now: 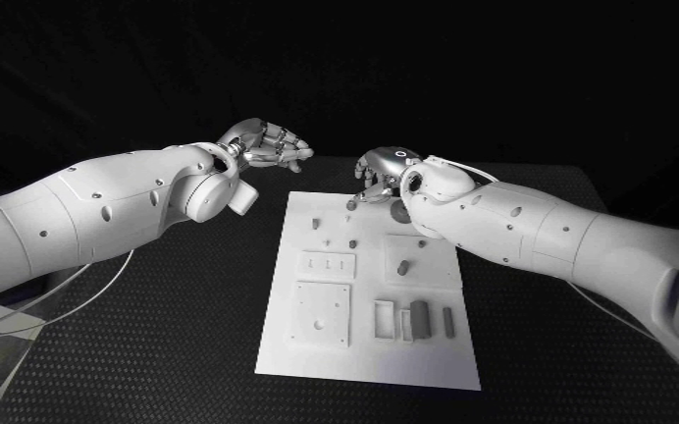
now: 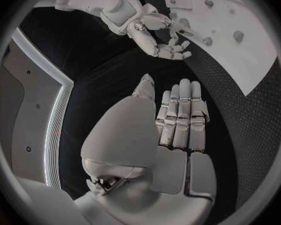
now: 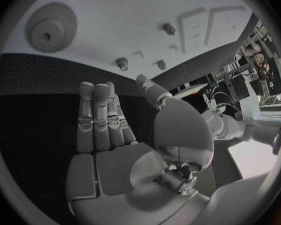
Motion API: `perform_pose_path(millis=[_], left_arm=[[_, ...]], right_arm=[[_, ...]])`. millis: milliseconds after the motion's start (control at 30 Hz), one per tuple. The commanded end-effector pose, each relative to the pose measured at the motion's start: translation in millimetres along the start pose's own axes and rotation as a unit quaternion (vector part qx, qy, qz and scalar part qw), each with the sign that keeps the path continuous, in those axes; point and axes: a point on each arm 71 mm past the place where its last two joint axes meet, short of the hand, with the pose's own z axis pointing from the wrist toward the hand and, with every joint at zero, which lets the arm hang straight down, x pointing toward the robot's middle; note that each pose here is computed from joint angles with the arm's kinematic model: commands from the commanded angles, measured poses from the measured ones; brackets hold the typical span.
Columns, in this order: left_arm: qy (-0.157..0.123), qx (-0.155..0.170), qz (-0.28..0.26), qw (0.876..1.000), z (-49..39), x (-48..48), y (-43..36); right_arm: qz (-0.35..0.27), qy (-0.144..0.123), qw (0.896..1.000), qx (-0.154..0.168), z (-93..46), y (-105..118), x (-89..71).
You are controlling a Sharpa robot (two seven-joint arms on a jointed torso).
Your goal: Assemble the parts on the task board
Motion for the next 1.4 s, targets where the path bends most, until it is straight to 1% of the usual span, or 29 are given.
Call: perform_pose_path(millis=[33,167,267,333,433,533,633,733,833,967,1233,1400], left_arm=[[0.002,0.002,-0.005,1.0,0.6,-0.5,-1.0],[0.0,0.001,-0.004,1.0,0.0,-2.8,0.1],[-0.004,0.0,-0.004,1.0,-1.5,-6.0,1.7],[-0.006,-0.001,-0.004,1.0,-2.2,-7.6,2.5],[-0.008,-0.002,-0.003,1.0,-3.1,-9.0,3.1],[-0.008,-0.002,-0.004,1.0,-3.5,-9.6,3.5],[-0.008,-0.003,-0.004,1.0,-3.9,-10.5,4.1],[-0.007,-0.003,-0.004,1.0,-3.5,-10.4,4.3],[-0.005,-0.003,-0.004,1.0,-3.2,-9.5,4.1],[-0.004,-0.003,-0.004,1.0,-3.1,-9.5,4.2],[0.001,-0.008,-0.005,1.0,-3.2,-8.8,5.2],[0.002,-0.008,-0.005,1.0,-3.1,-8.6,5.1]], right_arm=[[0.003,0.006,1.0,-0.003,-4.5,-8.2,-8.6],[0.0,0.008,1.0,0.001,-14.0,-24.6,-22.0],[-0.003,0.017,1.0,0.014,-24.0,-42.2,-29.1],[-0.011,0.025,0.999,0.025,-30.3,-54.9,-31.4],[-0.028,0.035,0.998,0.036,-37.5,-68.7,-30.3],[-0.042,0.042,0.998,0.037,-43.4,-76.7,-26.7],[-0.056,0.046,0.997,0.028,-47.8,-78.2,-23.6],[-0.064,0.052,0.996,0.023,-49.2,-77.5,-21.1],[-0.072,0.065,0.995,0.023,-50.0,-77.7,-14.7],[-0.078,0.078,0.994,0.026,-50.5,-77.4,-2.2],[-0.076,0.088,0.993,0.018,-47.5,-68.8,13.8],[-0.075,0.084,0.993,0.016,-45.3,-64.5,19.1]])
